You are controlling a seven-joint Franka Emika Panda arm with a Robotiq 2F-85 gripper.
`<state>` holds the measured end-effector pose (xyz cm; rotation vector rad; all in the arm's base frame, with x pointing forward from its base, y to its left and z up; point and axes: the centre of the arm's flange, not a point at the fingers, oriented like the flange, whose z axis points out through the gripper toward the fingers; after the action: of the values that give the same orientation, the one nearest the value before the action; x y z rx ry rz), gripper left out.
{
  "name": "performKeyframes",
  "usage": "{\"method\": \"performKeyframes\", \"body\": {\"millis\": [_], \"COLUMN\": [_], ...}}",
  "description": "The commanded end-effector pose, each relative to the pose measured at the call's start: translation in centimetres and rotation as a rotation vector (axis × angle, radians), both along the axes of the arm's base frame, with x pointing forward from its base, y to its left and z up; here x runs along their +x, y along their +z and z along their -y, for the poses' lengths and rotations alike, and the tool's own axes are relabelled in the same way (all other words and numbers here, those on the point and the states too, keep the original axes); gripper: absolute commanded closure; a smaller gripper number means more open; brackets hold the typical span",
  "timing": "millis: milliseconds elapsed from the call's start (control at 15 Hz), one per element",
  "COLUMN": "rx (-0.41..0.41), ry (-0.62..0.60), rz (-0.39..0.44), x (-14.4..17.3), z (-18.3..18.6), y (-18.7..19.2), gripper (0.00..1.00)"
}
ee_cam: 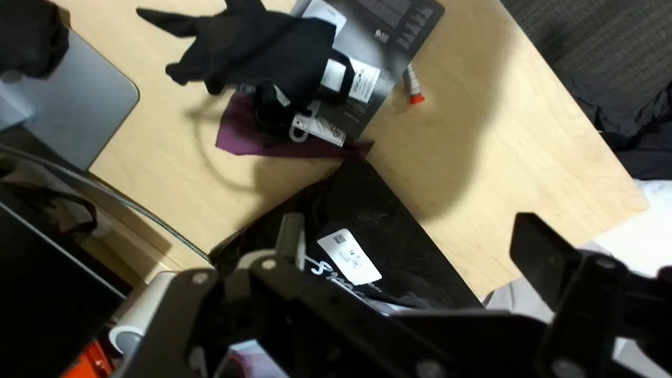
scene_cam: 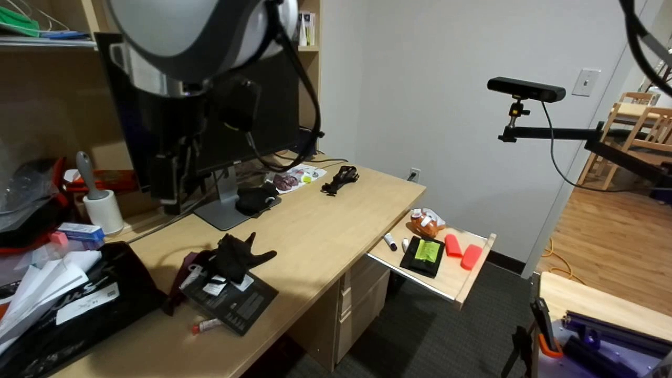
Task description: Take the papers on the black object and move them to the right on the desk
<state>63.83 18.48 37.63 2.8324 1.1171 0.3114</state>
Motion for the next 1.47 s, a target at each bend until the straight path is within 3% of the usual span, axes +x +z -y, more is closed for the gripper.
{"method": "performKeyframes", "body": {"millis": [0, 200, 267, 533, 733, 867, 933, 1000, 1200, 1267, 1400], "rx": [0.000, 0.001, -0.058, -0.261, -0.355, -0.344, -0.280, -0.304, -0.276, -0.301, -0.336], "ry": [0.009, 0.004, 0.022, 0.180, 0.308, 0.362, 0.306, 0.333, 0.316, 0.339, 0.390], "rz": [-0.002, -0.003, 0.085, 0.182, 0.278, 0.391, 0.393, 0.333, 0.353, 0.372, 0.506], "x": [0.6, 0.7, 0.6, 2.8, 3.8, 3.8, 3.3, 2.9, 2.9, 2.7, 3.5], "z": [-0.7, -0.4, 0.0, -0.2, -2.5, -4.8, -5.5, -4.3, -5.6, -5.1, -5.8], "y": [-0.7, -0.8, -1.3, -4.2, -6.8, -7.8, -7.5, -7.3, -7.5, -7.4, -8.0], "gripper": [0.00, 0.00, 0.00, 0.00, 0.00, 0.00, 0.00, 0.00, 0.00, 0.00, 0.00]}}
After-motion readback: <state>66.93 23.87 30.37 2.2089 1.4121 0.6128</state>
